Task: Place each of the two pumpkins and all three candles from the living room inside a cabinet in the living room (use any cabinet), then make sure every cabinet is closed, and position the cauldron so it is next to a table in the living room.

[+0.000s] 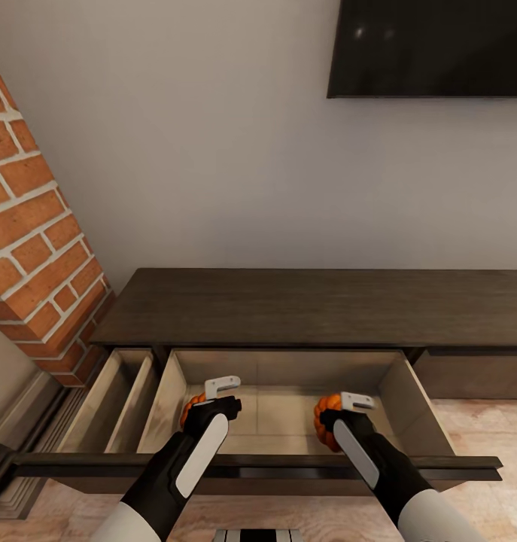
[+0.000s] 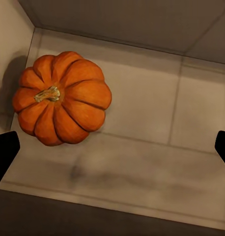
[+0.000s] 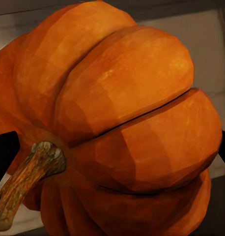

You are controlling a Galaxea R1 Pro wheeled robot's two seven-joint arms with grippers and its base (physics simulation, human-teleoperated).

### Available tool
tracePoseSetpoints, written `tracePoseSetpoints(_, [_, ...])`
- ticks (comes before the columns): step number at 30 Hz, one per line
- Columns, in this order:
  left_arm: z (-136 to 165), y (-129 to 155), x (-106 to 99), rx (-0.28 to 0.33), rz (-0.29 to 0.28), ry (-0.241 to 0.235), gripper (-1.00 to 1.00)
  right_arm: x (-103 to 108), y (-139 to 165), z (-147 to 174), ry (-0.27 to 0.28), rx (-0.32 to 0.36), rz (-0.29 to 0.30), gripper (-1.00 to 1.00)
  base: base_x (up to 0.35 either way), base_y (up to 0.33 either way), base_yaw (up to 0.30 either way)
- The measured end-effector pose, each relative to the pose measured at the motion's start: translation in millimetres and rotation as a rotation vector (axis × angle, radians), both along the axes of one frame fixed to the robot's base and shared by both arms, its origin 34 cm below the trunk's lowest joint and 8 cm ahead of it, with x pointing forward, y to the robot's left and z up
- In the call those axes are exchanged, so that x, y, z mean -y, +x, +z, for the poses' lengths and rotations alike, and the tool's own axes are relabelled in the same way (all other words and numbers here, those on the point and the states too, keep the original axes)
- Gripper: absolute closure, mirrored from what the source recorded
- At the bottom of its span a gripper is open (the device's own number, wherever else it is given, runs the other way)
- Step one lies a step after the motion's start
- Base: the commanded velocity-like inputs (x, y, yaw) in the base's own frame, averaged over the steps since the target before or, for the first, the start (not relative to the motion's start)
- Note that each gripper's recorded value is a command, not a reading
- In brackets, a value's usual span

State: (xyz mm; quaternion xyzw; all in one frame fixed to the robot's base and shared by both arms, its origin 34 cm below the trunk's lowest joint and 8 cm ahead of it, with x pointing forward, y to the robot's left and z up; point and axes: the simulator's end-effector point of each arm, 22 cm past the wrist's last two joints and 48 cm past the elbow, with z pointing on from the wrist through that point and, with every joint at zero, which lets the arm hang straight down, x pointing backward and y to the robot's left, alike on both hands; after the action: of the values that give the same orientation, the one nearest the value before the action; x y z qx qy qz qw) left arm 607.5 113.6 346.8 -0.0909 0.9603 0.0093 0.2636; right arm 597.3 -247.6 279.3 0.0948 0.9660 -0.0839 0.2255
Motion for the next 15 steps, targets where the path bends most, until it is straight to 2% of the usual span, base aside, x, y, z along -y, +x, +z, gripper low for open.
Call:
tracePoseSetpoints(9, [0.0, -0.2, 0.4, -0.001, 0.001, -0.002, -1.00, 7.7, -0.8, -1.5, 0.001, -0.002, -0.027, 1.00, 0.000, 0.000, 0.000])
tracePoseSetpoints(15, [-1.2, -1.9, 3.3, -0.009, 0.004, -0.019, -1.00, 9.1, 4.1, 1.2, 0.001, 0.027, -0.040, 1.00, 0.000, 0.000, 0.000])
